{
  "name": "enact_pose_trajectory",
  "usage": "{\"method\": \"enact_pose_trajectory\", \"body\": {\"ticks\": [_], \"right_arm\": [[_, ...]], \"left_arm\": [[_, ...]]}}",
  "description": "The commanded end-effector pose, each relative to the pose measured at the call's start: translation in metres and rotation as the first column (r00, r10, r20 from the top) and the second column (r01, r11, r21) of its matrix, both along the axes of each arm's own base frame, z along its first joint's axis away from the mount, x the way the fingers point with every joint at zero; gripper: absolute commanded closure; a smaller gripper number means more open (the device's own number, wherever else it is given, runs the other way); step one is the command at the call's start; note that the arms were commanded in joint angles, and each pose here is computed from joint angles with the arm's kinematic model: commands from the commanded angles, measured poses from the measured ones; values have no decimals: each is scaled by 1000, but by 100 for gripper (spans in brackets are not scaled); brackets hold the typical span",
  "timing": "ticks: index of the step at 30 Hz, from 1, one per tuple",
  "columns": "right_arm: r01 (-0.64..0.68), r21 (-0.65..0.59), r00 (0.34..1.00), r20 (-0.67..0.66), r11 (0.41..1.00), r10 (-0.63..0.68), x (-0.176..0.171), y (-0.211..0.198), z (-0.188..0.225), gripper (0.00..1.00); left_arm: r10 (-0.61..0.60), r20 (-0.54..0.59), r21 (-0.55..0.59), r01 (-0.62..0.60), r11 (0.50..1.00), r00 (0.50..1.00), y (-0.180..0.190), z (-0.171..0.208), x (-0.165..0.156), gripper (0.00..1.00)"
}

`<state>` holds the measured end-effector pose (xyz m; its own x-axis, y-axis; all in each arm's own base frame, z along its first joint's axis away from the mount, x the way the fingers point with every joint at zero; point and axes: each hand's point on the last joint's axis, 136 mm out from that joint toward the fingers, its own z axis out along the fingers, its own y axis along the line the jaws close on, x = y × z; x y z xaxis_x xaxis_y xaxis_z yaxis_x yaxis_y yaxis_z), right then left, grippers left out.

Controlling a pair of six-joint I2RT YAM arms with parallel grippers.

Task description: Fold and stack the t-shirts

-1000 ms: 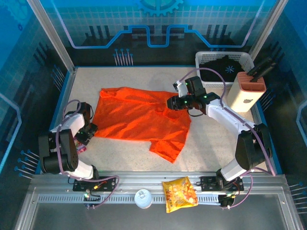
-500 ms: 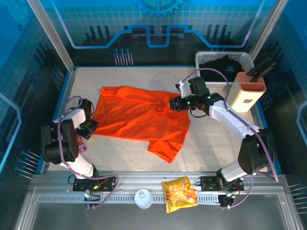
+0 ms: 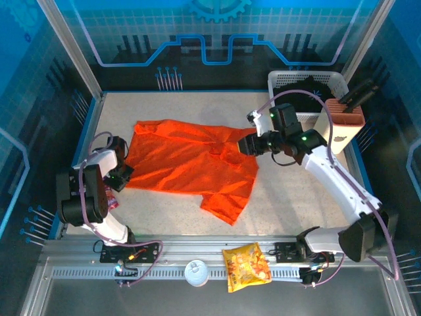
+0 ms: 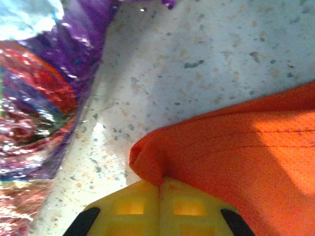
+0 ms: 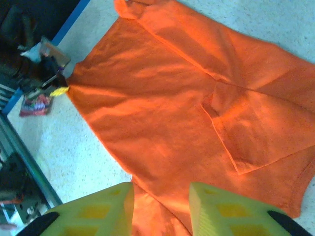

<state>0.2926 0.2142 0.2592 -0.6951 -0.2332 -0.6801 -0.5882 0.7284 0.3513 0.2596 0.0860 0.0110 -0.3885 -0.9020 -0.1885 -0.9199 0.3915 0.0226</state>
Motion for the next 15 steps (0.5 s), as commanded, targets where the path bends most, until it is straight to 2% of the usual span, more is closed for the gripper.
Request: {"method": "enact_pose_trajectory", "body": {"ticks": [1,4,7,10,15], "right_arm": [[-142,-166,987,46,976,151,-45,-2,6,61],[-225,-315,968,38,922,249,-71,-3,-6,61],[-341,-425,924,12,839,382,-95,2,-26,61],[-454,-556,840,-5,696,543,-119,8,-64,62],[-600,-683,638,-94,417,765,-163,18,-135,63]], "left_arm": [[-99,175,-141,124,982,980,-39,2,38,100],[-129,202,-139,159,977,971,-43,14,41,100],[-153,230,-133,187,973,961,-45,24,42,100],[-170,250,-125,206,970,953,-45,32,43,100],[-182,276,-124,223,967,944,-48,40,41,100]]}}
